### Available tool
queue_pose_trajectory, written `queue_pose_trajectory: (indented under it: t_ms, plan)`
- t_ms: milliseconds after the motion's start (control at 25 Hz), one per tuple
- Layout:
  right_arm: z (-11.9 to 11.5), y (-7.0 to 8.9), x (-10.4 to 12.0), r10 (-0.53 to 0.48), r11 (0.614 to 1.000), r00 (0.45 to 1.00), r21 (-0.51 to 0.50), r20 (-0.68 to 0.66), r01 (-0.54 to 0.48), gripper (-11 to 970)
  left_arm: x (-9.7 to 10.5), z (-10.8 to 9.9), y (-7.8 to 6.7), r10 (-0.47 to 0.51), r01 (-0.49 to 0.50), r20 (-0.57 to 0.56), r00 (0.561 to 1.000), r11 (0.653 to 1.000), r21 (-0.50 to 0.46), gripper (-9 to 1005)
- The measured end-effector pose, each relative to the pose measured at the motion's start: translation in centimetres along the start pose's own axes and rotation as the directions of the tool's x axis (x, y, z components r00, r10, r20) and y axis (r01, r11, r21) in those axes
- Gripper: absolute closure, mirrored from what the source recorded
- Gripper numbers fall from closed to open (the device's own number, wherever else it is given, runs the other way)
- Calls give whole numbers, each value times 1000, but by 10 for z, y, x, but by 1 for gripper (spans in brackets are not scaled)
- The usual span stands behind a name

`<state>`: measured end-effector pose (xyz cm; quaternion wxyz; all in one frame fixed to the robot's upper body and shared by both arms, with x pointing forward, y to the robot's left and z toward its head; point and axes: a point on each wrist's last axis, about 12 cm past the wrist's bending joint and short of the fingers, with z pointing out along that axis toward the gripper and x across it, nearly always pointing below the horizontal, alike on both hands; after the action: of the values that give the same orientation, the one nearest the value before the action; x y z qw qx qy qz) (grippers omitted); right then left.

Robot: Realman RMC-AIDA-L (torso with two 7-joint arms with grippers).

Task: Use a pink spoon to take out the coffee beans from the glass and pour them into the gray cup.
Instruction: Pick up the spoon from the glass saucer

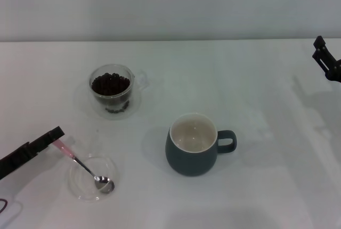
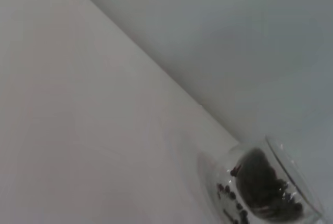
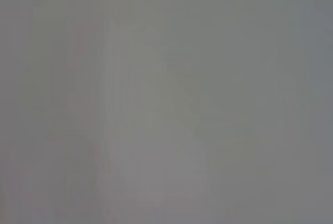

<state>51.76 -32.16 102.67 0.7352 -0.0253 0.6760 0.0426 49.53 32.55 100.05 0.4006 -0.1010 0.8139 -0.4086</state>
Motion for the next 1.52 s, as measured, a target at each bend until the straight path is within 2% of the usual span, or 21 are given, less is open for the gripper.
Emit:
queue_pose_trajectory:
  t_ms: [480, 1000, 1440, 1520]
  plan:
    - [-2, 1, 1, 9, 1000, 1000, 0, -2, -9, 84, 1, 4, -1, 16, -16, -30, 999, 1000, -2, 118]
    - [-3, 1, 2, 10, 1000, 1000, -1, -6, -10, 84, -1, 2, -3, 33, -33, -31, 999, 999, 20, 636]
    - [-4, 1, 2, 8, 1000, 1000, 0, -8, -8, 84, -1, -1, -8, 49, -47, -32, 998, 997, 67, 823]
    - [-4, 0, 2, 8, 1000, 1000, 0, -9, -8, 84, -2, -2, -8, 50, -48, -30, 998, 996, 72, 829]
